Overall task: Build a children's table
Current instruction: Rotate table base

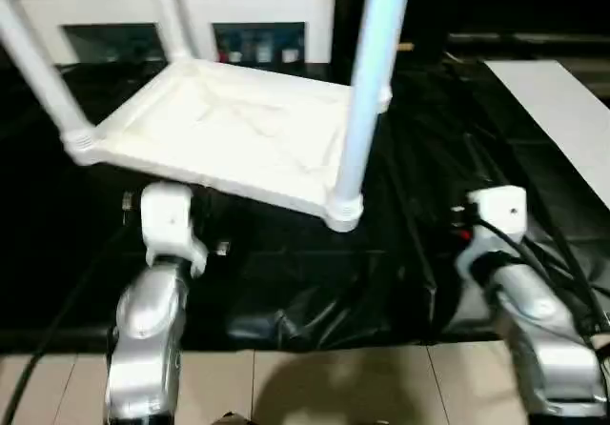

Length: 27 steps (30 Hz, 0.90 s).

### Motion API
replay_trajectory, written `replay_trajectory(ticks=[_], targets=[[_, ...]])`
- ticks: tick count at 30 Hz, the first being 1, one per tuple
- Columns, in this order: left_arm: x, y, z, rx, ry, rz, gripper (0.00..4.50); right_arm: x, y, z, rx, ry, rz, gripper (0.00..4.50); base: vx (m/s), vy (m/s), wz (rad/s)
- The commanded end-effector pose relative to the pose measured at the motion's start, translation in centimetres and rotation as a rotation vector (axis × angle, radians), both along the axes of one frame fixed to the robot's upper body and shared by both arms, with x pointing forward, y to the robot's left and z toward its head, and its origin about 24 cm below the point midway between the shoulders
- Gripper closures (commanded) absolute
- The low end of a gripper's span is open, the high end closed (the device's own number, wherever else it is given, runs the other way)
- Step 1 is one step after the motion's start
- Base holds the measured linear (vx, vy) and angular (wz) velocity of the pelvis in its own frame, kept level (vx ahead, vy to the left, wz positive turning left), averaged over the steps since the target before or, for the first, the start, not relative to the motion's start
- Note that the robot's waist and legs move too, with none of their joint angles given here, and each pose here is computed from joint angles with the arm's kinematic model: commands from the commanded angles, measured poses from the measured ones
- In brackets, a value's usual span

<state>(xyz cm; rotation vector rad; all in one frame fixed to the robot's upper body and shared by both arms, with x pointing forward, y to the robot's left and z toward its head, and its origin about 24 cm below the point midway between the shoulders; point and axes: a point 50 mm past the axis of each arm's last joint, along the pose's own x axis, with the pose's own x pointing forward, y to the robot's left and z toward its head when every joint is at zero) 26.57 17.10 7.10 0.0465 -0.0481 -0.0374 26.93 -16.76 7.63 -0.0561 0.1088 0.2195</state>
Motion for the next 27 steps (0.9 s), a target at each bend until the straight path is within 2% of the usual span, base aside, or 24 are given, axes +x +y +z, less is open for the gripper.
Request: replay_trajectory(ticks=[1, 6, 9, 19, 22, 27], targets=[[0.1, -0.94, 0.63, 0.018, 0.002, 0.005, 3.65, 0.08, 0.48, -0.33, -0.005, 0.019, 0.023, 0.74, -0.002, 0.006, -0.19], [-0.16, -1.74, 0.2, 0.046, 0.033, -0.042, 3.65, -0.08, 0.35, -0.98, -0.037, 0.054, 0.019, 0.74, 0.015, -0.019, -0.16], [-0.19, -1.77, 0.05, 0.041, 0.04, -0.03, 3.65, -0.14, 0.09, -0.98, -0.029, 0.057, 0.011, 0.74, 0.137, -0.013, -0.14], [-0.44, -1.77, 0.0, 0.031, 0.055, -0.008, 3.65, -0.1, 0.26, -0.95, -0.083, 0.058, 0.103, 0.74, 0.176, 0.011, 0.13], [-0.53, -1.63, 0.05, 0.048, 0.055, 0.006, 3.65, 0.08, 0.1, -0.76, -0.016, 0.059, 0.071, 0.74, 0.138, 0.04, 0.62], [-0.62, -1.13, 0.04, 0.047, 0.064, 0.009, 3.65, -0.23, 0.37, -0.51, -0.005, 0.037, 0.127, 0.74, 0.091, -0.035, 0.03]])
